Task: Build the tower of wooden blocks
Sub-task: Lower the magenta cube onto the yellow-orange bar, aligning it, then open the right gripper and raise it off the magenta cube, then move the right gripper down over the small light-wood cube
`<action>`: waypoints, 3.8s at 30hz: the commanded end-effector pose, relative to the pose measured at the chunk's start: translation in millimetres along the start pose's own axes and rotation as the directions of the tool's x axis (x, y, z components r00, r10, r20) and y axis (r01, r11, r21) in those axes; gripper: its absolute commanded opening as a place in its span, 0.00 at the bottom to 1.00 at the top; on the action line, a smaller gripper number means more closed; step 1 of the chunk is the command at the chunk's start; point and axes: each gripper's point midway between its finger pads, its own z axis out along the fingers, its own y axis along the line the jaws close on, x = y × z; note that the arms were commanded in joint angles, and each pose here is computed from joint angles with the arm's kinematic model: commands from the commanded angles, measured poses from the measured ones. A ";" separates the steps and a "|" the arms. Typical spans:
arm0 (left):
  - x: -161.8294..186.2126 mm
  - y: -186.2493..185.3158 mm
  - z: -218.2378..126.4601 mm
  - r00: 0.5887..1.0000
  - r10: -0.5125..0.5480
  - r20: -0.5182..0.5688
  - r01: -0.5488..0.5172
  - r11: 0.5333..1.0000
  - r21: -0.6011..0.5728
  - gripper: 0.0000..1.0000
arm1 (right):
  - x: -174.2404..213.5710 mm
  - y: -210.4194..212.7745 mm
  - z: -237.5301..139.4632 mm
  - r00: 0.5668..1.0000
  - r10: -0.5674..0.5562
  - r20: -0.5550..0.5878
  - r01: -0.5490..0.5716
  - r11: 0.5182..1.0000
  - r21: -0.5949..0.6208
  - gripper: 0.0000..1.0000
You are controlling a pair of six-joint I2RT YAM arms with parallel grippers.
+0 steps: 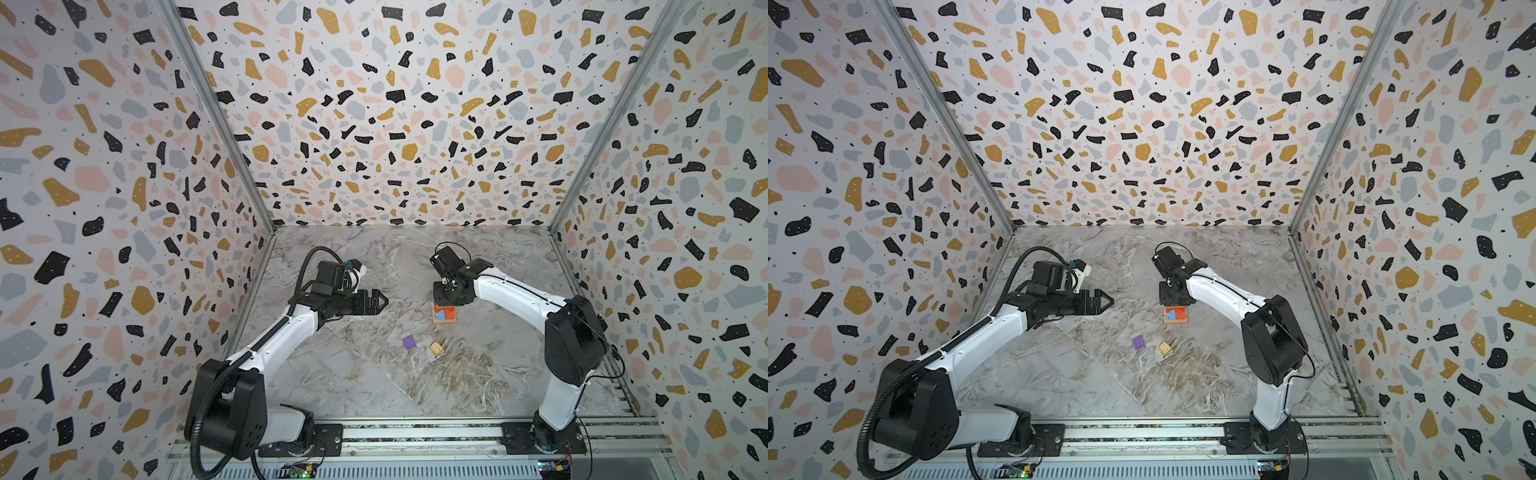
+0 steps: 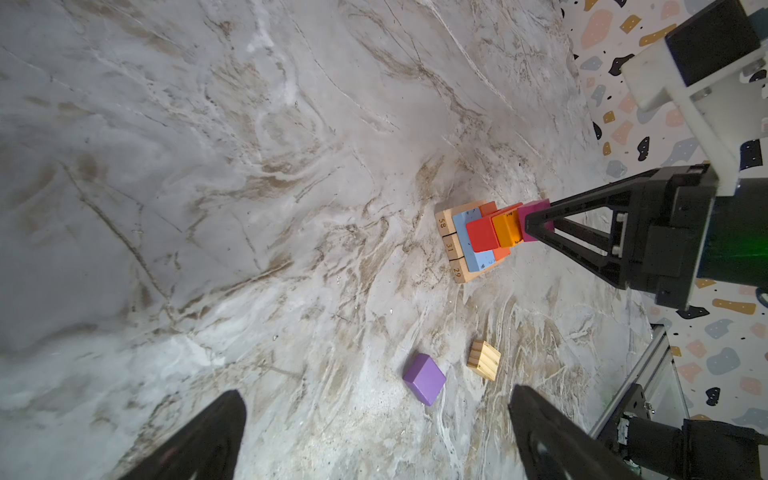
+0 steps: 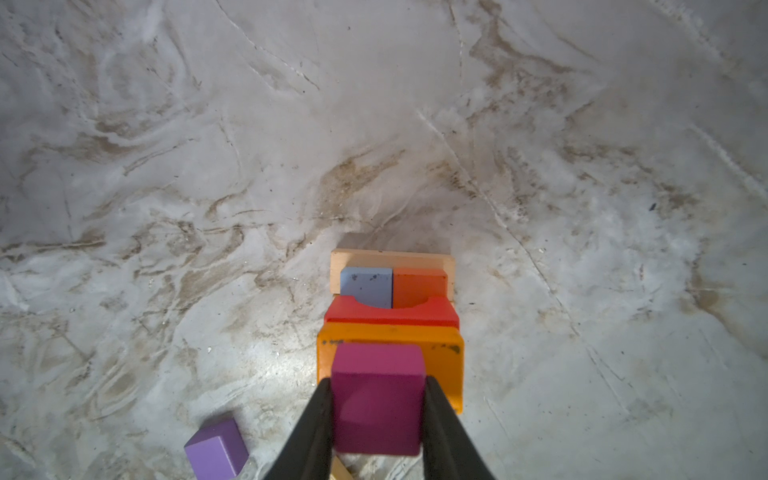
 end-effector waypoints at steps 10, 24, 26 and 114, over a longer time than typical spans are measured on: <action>-5.3 -4.3 -5.0 1.000 0.010 0.029 -0.010 1.000 0.020 1.00 | 1.7 -5.4 0.8 1.000 0.009 -0.007 -0.009 1.000 0.023 0.38; -4.7 -3.8 -4.6 1.000 0.009 0.027 -0.009 1.000 0.019 1.00 | -2.0 -5.0 -3.5 1.000 0.006 0.007 -0.006 1.000 0.022 0.42; -5.1 -4.2 -4.5 1.000 0.010 0.029 -0.010 1.000 0.020 1.00 | -4.8 -4.9 -7.5 1.000 0.006 0.020 -0.006 1.000 0.021 0.43; -3.7 4.3 1.1 1.000 0.006 0.011 -0.006 1.000 -0.014 1.00 | 145.0 32.0 28.5 0.862 -0.505 0.043 0.506 0.850 -0.146 0.50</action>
